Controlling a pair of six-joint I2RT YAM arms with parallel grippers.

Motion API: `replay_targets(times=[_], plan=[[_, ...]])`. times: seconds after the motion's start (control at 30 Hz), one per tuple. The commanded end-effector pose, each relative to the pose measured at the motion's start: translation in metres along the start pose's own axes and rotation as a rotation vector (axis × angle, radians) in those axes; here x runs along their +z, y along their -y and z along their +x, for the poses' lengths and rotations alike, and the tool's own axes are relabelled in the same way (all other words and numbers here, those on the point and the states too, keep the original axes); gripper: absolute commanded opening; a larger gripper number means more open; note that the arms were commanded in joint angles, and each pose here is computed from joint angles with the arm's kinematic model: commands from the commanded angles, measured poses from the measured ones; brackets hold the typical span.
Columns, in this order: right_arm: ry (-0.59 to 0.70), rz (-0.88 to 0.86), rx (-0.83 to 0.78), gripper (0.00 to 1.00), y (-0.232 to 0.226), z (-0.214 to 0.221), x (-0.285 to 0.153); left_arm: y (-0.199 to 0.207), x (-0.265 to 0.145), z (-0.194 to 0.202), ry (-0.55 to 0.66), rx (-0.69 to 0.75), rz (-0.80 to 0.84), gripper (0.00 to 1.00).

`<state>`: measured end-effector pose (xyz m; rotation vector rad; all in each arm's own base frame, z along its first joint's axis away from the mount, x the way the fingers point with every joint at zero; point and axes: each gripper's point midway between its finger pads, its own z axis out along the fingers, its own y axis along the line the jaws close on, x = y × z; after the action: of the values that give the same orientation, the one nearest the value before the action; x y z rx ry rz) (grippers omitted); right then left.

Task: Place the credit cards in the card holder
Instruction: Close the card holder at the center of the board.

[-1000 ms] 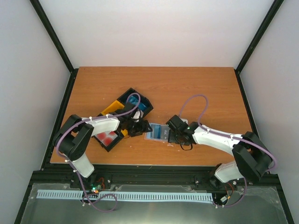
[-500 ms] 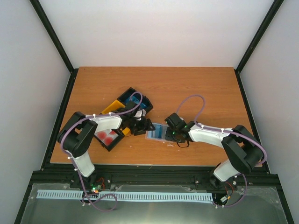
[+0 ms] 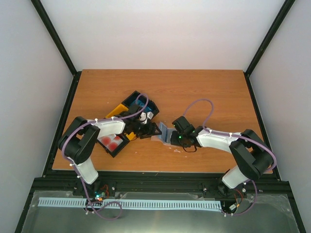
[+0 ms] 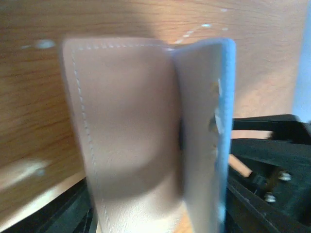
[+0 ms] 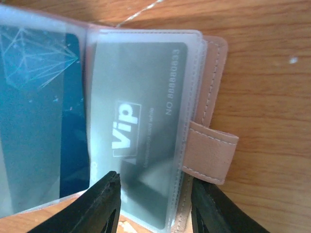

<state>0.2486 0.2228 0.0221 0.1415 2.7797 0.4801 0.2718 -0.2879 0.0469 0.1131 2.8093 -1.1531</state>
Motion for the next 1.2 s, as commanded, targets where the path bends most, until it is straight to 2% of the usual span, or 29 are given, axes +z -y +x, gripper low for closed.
replay_targets(times=[0.0,0.23,0.47,0.7,0.8,0.97,1.07,1.17], plan=[[-0.086,-0.141,-0.013,0.40,-0.022,0.019,0.008,0.050,-0.012,0.000,-0.003,0.161,0.215,0.63],[-0.105,-0.209,-0.017,0.40,-0.035,0.020,0.007,0.069,-0.023,0.005,-0.010,0.234,0.302,0.63],[-0.095,-0.209,-0.008,0.40,-0.037,0.017,0.008,0.068,-0.021,0.007,-0.017,0.232,0.309,0.61],[0.001,-0.176,-0.013,0.45,-0.029,0.004,-0.001,0.060,-0.006,0.015,-0.040,0.223,0.239,0.49],[0.060,-0.206,0.007,0.47,-0.030,-0.004,-0.008,0.066,0.001,0.023,-0.055,0.254,0.224,0.48],[0.143,-0.118,0.031,0.50,-0.009,-0.012,-0.020,0.065,0.006,0.025,-0.053,0.283,0.166,0.48],[0.194,-0.082,-0.020,0.51,0.001,-0.017,-0.029,0.064,0.008,0.025,-0.058,0.294,0.150,0.48],[0.212,-0.103,-0.156,0.50,0.000,-0.023,-0.036,0.061,0.011,0.023,-0.056,0.294,0.128,0.48]])
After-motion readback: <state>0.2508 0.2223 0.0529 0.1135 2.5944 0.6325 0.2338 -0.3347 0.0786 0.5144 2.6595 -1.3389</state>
